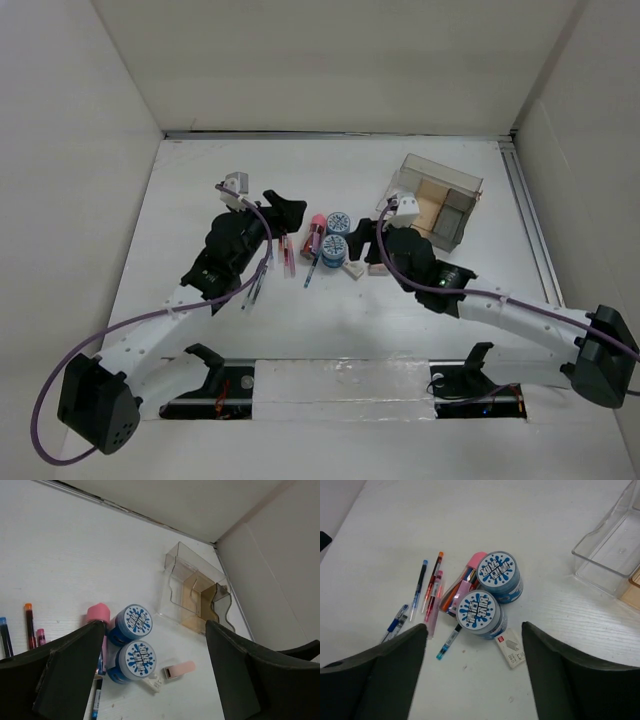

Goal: Organize the desk

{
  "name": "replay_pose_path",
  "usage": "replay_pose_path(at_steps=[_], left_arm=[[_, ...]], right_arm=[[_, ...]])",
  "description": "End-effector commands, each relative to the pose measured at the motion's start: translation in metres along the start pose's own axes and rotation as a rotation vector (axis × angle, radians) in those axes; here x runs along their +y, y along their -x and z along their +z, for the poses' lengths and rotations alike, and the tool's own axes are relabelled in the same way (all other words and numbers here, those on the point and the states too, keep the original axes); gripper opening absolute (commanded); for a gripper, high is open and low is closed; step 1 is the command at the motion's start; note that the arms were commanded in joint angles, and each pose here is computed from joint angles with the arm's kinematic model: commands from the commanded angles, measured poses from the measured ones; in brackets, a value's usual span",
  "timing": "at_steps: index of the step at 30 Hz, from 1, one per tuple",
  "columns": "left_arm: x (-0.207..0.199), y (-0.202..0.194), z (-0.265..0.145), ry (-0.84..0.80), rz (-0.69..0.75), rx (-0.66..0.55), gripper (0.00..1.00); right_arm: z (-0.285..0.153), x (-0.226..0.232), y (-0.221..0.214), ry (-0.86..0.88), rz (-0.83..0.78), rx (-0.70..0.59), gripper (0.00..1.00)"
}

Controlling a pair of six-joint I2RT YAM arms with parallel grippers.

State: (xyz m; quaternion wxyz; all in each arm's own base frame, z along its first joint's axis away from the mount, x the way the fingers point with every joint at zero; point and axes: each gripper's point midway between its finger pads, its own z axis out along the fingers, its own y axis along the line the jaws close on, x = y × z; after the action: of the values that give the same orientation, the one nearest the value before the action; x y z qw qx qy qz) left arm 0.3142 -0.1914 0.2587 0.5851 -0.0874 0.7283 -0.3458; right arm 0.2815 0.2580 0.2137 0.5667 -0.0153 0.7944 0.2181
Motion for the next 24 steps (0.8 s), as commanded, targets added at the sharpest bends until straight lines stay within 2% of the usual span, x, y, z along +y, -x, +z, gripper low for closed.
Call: replay_pose_path(at_steps=[1,2,3,4,5,8,9,11,12,13,14,15,16,17,19,20,24], left_arm=[[-0.003,0.001,0.006,-0.021,0.02,-0.006,0.78],[-0.001,0.0,0.006,-0.012,0.019,-0.007,0.76],[0.003,-0.002,0.006,-0.006,0.017,-0.013,0.72],[0.003,-0.001,0.006,-0.012,0.019,-0.024,0.7],[0.003,-0.002,0.006,-0.021,0.027,-0.029,0.68],[0.0,0.001,0.006,-0.05,0.037,-0.06,0.45],[-0.004,0.005,0.005,-0.074,0.045,-0.084,0.3],[-0.009,0.012,0.005,-0.088,0.055,-0.108,0.13],[-0.011,0.02,0.006,-0.086,0.063,-0.128,0.05],[-0.006,0.03,0.003,-0.048,0.089,-0.167,0.06],[-0.006,0.03,0.003,-0.047,0.093,-0.167,0.06],[-0.003,0.036,0.0,-0.035,0.094,-0.193,0.1],[0.0,0.038,-0.002,-0.022,0.098,-0.209,0.18],[0.007,0.039,-0.003,0.012,0.097,-0.226,0.34],[0.01,0.042,-0.007,0.025,0.104,-0.241,0.45],[0.014,0.039,-0.008,0.033,0.108,-0.238,0.48],[0.022,0.024,-0.007,0.034,0.104,-0.211,0.48]], right_arm=[[0.0,0.012,0.015,0.02,0.015,-0.02,0.77],[0.001,0.011,0.012,0.017,0.01,-0.012,0.64],[0.002,0.01,0.007,0.012,0.001,0.002,0.28],[0.003,0.009,0.004,0.008,-0.003,0.012,0.13],[0.003,0.008,0.002,0.003,-0.007,0.017,0.03],[0.008,0.006,-0.009,-0.006,-0.023,0.046,0.0],[0.01,0.006,-0.01,-0.012,-0.03,0.051,0.04],[0.014,0.005,-0.015,-0.024,-0.04,0.069,0.26],[0.015,0.007,-0.014,-0.023,-0.043,0.071,0.51],[0.02,0.013,-0.019,0.002,-0.058,0.083,0.81],[0.02,0.013,-0.019,0.003,-0.058,0.083,0.82],[0.022,0.014,-0.022,0.008,-0.072,0.09,0.86],[0.028,0.013,-0.031,-0.002,-0.087,0.112,0.91],[0.032,0.012,-0.037,-0.015,-0.101,0.134,0.95],[0.045,0.017,-0.045,-0.023,-0.122,0.168,0.98],[0.047,0.017,-0.054,-0.026,-0.149,0.208,0.99],[0.064,0.022,-0.068,-0.042,-0.182,0.256,1.0]])
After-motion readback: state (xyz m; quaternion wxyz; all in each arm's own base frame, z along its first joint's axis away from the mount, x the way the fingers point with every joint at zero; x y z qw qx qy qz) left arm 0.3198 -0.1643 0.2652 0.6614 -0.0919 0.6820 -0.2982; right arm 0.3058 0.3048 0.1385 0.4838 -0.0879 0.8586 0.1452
